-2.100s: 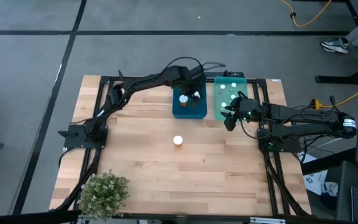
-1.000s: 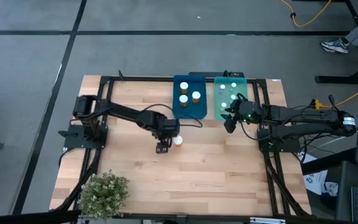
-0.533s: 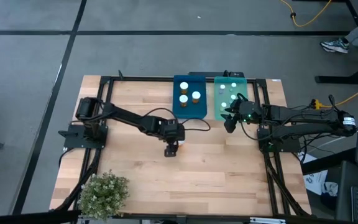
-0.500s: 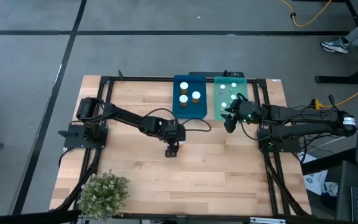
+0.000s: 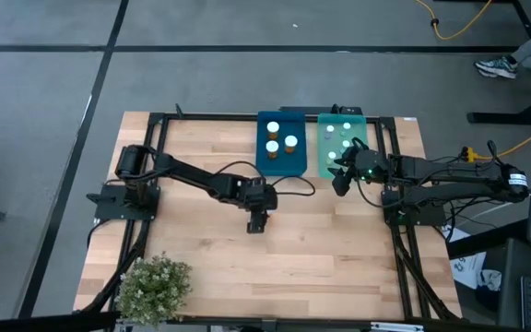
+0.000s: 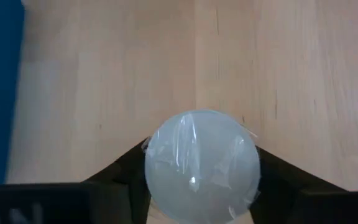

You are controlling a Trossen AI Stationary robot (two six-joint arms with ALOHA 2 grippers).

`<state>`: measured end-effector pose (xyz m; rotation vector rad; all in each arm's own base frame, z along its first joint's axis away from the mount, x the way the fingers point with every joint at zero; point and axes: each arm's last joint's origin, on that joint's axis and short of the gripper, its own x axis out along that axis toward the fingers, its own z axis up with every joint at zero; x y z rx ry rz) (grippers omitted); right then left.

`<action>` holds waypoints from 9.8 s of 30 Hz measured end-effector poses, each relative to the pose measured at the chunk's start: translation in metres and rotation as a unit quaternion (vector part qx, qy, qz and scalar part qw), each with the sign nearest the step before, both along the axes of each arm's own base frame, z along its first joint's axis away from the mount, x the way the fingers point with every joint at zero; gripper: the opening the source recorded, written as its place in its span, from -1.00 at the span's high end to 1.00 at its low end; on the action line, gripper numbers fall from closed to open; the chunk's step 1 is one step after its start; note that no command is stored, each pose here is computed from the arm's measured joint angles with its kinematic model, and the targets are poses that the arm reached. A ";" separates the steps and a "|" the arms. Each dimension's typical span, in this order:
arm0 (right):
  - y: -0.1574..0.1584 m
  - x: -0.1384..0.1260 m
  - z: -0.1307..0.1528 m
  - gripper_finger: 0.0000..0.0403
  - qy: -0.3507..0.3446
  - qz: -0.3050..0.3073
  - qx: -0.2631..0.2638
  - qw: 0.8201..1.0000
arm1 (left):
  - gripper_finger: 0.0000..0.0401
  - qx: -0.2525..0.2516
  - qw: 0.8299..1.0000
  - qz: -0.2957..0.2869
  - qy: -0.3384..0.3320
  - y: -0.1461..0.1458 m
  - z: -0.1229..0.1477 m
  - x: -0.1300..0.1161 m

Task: Pick and place medicine bottles into bin by pill shape (circle, oval)
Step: Put the orange pill bottle into the blue bin, then return to Home Position

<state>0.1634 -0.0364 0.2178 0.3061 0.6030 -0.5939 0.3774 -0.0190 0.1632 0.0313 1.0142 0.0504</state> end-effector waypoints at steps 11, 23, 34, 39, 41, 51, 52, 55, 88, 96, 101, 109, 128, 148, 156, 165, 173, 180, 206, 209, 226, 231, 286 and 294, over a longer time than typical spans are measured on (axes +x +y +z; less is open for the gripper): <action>0.000 0.000 0.001 0.09 -0.004 0.000 -0.001 1.000 | 0.13 0.101 0.987 0.049 -0.119 0.064 0.091 0.035; 0.000 0.001 0.001 0.09 -0.001 0.007 -0.011 1.000 | 0.13 0.043 0.990 0.101 -0.087 0.150 0.061 0.057; 0.000 0.001 0.001 0.09 -0.001 0.008 -0.011 1.000 | 0.13 0.034 0.994 0.102 -0.031 0.158 0.016 0.064; 0.000 0.001 0.001 0.09 -0.001 0.008 -0.010 1.000 | 0.13 0.034 0.994 0.100 -0.033 0.157 0.017 0.064; 0.000 0.001 0.001 0.09 -0.001 0.008 -0.010 1.000 | 0.08 0.032 0.994 0.104 -0.033 0.158 0.017 0.064; 0.000 0.001 0.001 0.09 0.000 0.008 -0.010 1.000 | -0.32 0.031 0.993 0.108 -0.026 0.159 0.021 0.061; 0.000 0.001 0.001 0.09 0.001 0.008 -0.010 1.000 | -0.32 0.031 0.993 0.107 -0.025 0.159 0.025 0.061; 0.000 0.000 0.001 0.09 0.002 0.009 -0.010 1.000 | -0.33 0.029 0.994 0.105 -0.015 0.156 0.043 0.063; 0.002 0.002 0.001 0.09 -0.002 0.046 0.006 0.999 | -0.31 0.111 0.969 0.217 0.031 0.026 0.218 -0.147; 0.002 0.002 0.001 0.09 -0.004 0.046 0.007 0.999 | -0.31 0.066 0.950 0.262 -0.156 0.023 0.145 -0.209; 0.002 0.002 0.001 0.09 -0.004 0.046 0.007 0.999 | -0.31 0.031 0.922 0.286 -0.260 0.025 0.094 -0.225; 0.002 0.002 0.001 0.09 -0.003 0.046 0.006 0.999 | -0.31 0.032 0.894 0.278 -0.349 0.030 0.034 -0.240; 0.001 0.007 0.007 0.09 -0.031 0.062 -0.022 0.997 | -0.31 0.039 0.890 0.222 -0.396 0.036 -0.017 -0.256; 0.002 0.007 0.006 0.09 -0.027 0.084 -0.021 0.996 | -0.31 0.035 0.890 0.185 -0.416 0.042 -0.008 -0.272; 0.001 0.006 0.008 0.09 -0.023 0.076 -0.038 0.996 | -0.31 0.052 0.882 0.190 -0.427 0.046 -0.005 -0.275; 0.003 -0.020 0.031 0.09 -0.089 0.028 -0.083 0.992 | -0.31 0.053 0.882 0.191 -0.427 0.046 -0.005 -0.275; 0.006 -0.049 0.011 0.09 -0.146 -0.011 -0.093 0.985 | -0.31 0.053 0.882 0.192 -0.427 0.046 -0.005 -0.275; 0.009 -0.064 -0.010 0.09 -0.205 0.009 -0.138 0.969 | -0.31 0.053 0.882 0.192 -0.427 0.046 -0.005 -0.275; 0.015 -0.072 -0.046 0.09 -0.218 0.113 -0.188 0.951 | -0.31 0.053 0.882 0.192 -0.427 0.046 -0.005 -0.275; 0.015 -0.072 -0.046 0.09 -0.217 0.113 -0.188 0.951 | -0.31 0.053 0.882 0.192 -0.427 0.046 -0.005 -0.275; 0.015 -0.071 -0.047 0.09 -0.210 0.117 -0.192 0.952 | -0.31 0.053 0.882 0.192 -0.427 0.046 -0.005 -0.275; 0.015 -0.071 -0.047 0.09 -0.210 0.116 -0.191 0.952 | -0.31 0.053 0.882 0.192 -0.427 0.046 -0.005 -0.275; 0.015 -0.071 -0.047 0.09 -0.211 0.116 -0.190 0.952 | -0.31 0.053 0.882 0.192 -0.427 0.046 -0.005 -0.275; 0.015 -0.071 -0.047 0.09 -0.211 0.116 -0.190 0.952 | -0.31 0.053 0.882 0.192 -0.427 0.046 -0.005 -0.275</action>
